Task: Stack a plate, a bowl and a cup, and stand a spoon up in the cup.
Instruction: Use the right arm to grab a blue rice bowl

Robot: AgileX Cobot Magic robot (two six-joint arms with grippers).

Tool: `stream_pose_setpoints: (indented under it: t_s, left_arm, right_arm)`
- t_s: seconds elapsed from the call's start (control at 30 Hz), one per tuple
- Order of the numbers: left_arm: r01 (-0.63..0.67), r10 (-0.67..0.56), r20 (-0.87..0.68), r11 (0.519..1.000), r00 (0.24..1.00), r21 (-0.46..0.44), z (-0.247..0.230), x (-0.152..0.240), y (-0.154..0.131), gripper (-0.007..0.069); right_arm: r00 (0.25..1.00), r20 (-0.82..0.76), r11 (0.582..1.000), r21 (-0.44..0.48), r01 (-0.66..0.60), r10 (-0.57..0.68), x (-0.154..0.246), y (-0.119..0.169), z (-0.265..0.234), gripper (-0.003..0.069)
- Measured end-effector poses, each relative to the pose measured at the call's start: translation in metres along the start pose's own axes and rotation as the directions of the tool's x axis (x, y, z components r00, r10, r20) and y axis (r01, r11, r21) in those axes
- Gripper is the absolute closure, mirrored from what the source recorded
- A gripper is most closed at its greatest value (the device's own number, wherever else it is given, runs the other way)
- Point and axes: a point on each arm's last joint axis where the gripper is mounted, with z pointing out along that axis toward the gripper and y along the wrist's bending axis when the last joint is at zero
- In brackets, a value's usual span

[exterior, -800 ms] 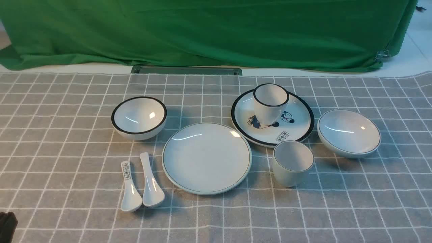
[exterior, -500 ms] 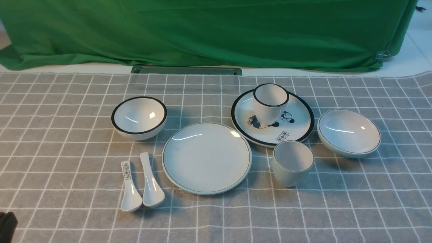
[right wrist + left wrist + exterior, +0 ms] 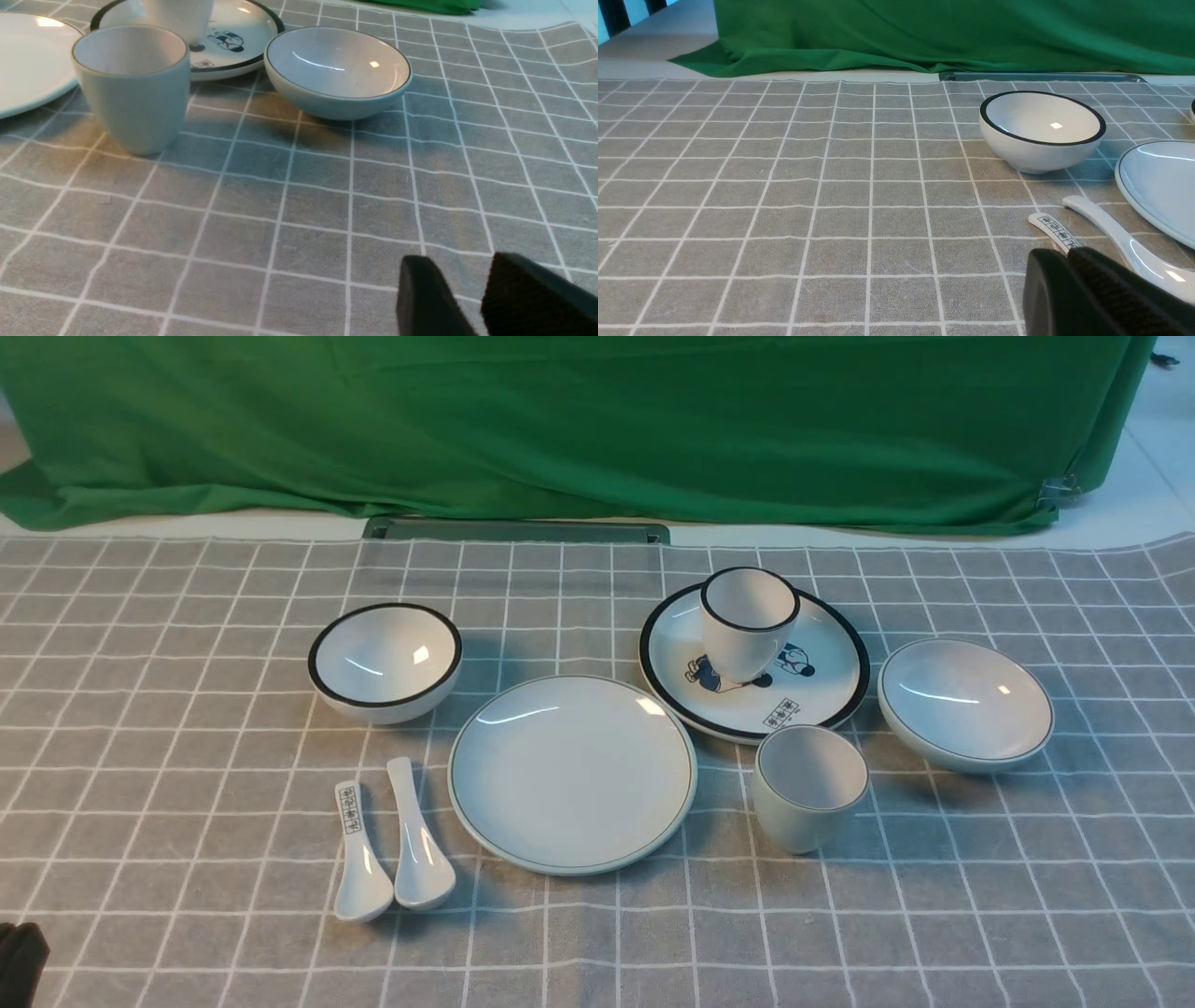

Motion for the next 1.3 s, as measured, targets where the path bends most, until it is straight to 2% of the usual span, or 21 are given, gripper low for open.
stream_pose_setpoints:
  t_s: [0.2,0.27,0.3,0.33,0.37,0.43,0.47,0.5,0.57,0.63,0.67,0.73,0.8,0.83,0.9,0.93,0.97,1.0,1.07,1.3]
  left_arm:
    - [0.016,-0.016,0.009,1.000,1.000,0.002,0.000,-0.001,0.000,0.0608]
    - [0.141,-0.142,0.052,0.990,0.988,0.020,0.000,-0.005,-0.001,0.0608]
    - [0.239,-0.241,0.086,0.970,0.967,0.036,0.000,-0.008,-0.001,0.0608]
    - [0.359,-0.364,0.126,0.931,0.923,0.059,-0.001,-0.013,-0.001,0.0608]
    - [0.400,-0.405,0.139,0.914,0.904,0.068,-0.001,-0.014,-0.001,0.0608]
    - [0.516,-0.526,0.186,0.851,0.830,0.099,-0.002,-0.019,0.001,0.0608]
    - [0.594,-0.606,0.228,0.795,0.762,0.125,-0.003,-0.023,0.004,0.0608]
    - [0.601,-0.612,0.232,0.790,0.756,0.126,-0.003,-0.024,0.004,0.0608]
    - [0.655,-0.668,0.264,0.741,0.696,0.150,-0.004,-0.027,0.006,0.0608]
    - [0.675,-0.697,0.206,0.717,0.687,0.176,-0.007,-0.035,0.002,0.0608]
    - [0.668,-0.693,0.190,0.721,0.696,0.182,-0.008,-0.038,0.000,0.0608]
    - [0.608,-0.639,0.138,0.765,0.757,0.213,-0.015,-0.061,-0.006,0.0608]
    - [0.511,-0.532,0.028,0.826,0.846,0.239,-0.018,-0.084,-0.015,0.0608]
    - [0.429,-0.424,-0.080,0.862,0.902,0.269,-0.016,-0.103,-0.023,0.0608]
    - [0.363,-0.303,-0.225,0.881,0.926,0.305,-0.008,-0.120,-0.031,0.0608]
    - [0.326,-0.232,-0.297,0.887,0.926,0.325,-0.002,-0.130,-0.035,0.0608]
    - [0.329,-0.223,-0.324,0.888,0.919,0.321,0.000,-0.128,-0.036,0.0608]
    - [0.296,-0.118,-0.459,0.893,0.881,0.339,0.018,-0.135,-0.041,0.0608]
    - [0.278,-0.032,-0.561,0.891,0.827,0.360,0.041,-0.141,-0.046,0.0608]
    - [0.246,0.113,-0.677,0.878,0.727,0.411,0.105,-0.130,-0.069,0.0608]
  right_arm:
    - [1.000,0.000,1.000,0.000,0.000,0.000,0.000,0.000,0.000,0.0417]
    - [1.000,0.000,1.000,0.000,0.000,0.000,0.000,0.000,0.000,0.0417]
    - [1.000,0.000,1.000,0.000,0.000,0.000,0.000,0.000,0.000,0.0417]
    - [1.000,0.000,1.000,0.000,0.000,0.000,0.000,0.000,0.000,0.0417]
    - [1.000,0.000,1.000,0.000,0.000,0.000,0.000,0.000,0.000,0.0417]
    - [1.000,0.000,1.000,0.000,0.000,0.000,0.000,0.000,0.000,0.0417]
    - [1.000,0.000,1.000,0.000,0.000,0.000,0.000,0.000,0.000,0.0417]
    - [1.000,0.000,1.000,0.000,0.000,0.000,0.000,0.000,0.000,0.0417]
    - [1.000,0.000,1.000,0.000,0.000,0.000,0.000,0.000,0.000,0.0417]
    - [1.000,0.000,1.000,0.000,0.000,0.000,0.000,0.000,0.000,0.0417]
    - [1.000,0.000,1.000,0.000,0.000,0.000,0.000,0.000,0.000,0.0417]
    - [1.000,0.000,1.000,0.000,0.000,0.000,0.000,0.000,0.000,0.0417]
    - [1.000,0.000,1.000,0.000,0.000,0.000,0.000,0.000,0.000,0.0417]
    - [1.000,0.000,1.000,0.000,0.000,0.000,0.000,0.000,0.000,0.0417]
    - [1.000,0.000,1.000,0.000,0.000,0.000,0.000,0.000,0.000,0.0417]
    - [1.000,0.000,1.000,0.000,0.000,0.000,0.000,0.000,0.000,0.0417]
    - [1.000,0.000,1.000,0.000,0.000,0.000,0.000,0.000,0.000,0.0417]
    - [1.000,0.000,1.000,0.000,0.000,0.000,0.000,0.000,0.000,0.0417]
    - [1.000,0.000,1.000,0.000,0.000,0.000,0.000,0.000,0.000,0.0417]
    - [1.000,0.000,1.000,0.000,0.000,0.000,0.000,0.000,0.000,0.0417]
